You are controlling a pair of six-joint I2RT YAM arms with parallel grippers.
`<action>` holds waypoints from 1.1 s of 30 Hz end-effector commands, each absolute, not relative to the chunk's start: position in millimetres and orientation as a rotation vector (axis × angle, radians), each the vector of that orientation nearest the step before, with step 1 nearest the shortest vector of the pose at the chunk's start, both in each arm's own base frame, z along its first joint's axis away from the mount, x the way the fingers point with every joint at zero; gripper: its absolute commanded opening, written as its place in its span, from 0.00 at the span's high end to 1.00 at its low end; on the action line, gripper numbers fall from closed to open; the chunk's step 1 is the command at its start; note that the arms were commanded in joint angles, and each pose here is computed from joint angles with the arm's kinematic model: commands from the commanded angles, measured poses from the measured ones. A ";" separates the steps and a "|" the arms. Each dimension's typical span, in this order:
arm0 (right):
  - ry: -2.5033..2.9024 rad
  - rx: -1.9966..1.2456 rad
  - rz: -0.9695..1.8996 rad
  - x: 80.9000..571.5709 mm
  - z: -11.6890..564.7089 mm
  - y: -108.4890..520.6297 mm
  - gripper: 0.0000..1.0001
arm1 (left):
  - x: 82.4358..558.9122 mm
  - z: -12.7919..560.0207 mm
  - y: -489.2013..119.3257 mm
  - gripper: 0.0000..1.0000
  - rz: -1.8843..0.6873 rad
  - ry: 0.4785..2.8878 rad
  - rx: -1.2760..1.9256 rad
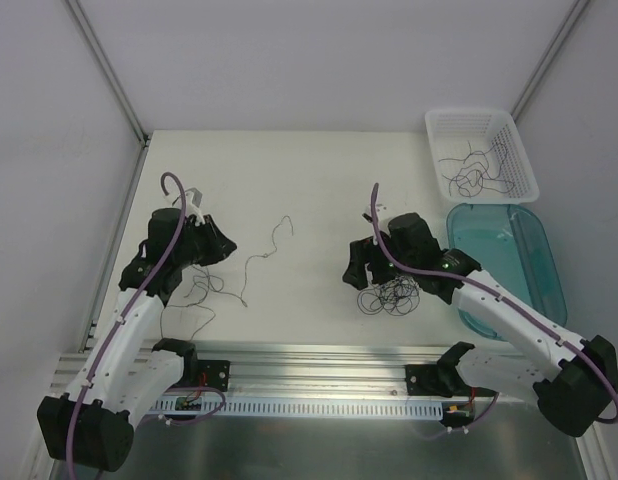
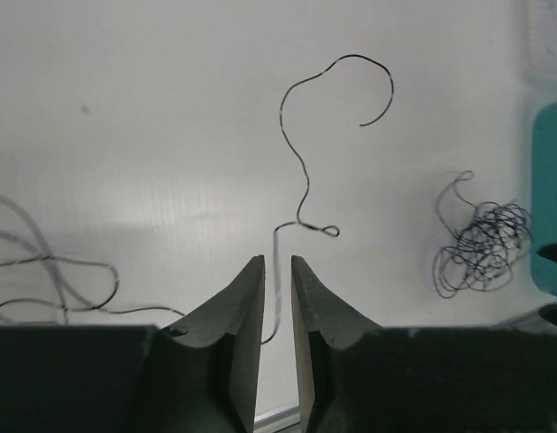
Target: Untangle the cables
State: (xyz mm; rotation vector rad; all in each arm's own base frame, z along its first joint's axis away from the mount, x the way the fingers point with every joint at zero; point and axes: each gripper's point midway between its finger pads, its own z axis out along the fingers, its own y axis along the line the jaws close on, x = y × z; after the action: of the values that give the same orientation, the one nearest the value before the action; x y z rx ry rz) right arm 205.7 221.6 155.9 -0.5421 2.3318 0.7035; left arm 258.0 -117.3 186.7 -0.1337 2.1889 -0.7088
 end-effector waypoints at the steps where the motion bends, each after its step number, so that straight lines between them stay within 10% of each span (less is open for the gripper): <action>1: 2.285 -0.512 0.728 204.4 160.8 232.5 0.20 | 256.0 150.1 -66.5 0.82 -0.399 2.230 -0.454; 6: 2.289 -0.538 0.742 190.9 152.4 235.8 0.20 | 239.6 115.5 -36.0 0.68 -0.203 2.271 -0.637; 7: 2.295 -0.537 0.742 188.6 149.4 234.5 0.20 | 237.8 112.7 -32.2 0.42 -0.177 2.272 -0.656; 11: 2.286 -0.538 0.758 182.5 145.1 233.2 0.17 | 225.8 104.5 -26.1 0.01 -0.135 2.299 -0.718; 20: 2.260 -0.579 0.806 168.0 140.9 240.7 0.00 | 194.2 66.0 -11.8 0.01 -0.008 2.367 -0.928; 33: 2.243 -0.663 0.806 152.9 134.3 248.2 0.03 | 209.9 43.9 -29.7 0.01 -0.093 2.415 -0.984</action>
State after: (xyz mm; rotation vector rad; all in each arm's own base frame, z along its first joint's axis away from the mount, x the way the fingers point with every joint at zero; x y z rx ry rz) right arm 152.7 243.4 126.8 -0.6581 2.2974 0.7878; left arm 198.0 -20.5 42.5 -0.9653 2.4564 -0.0069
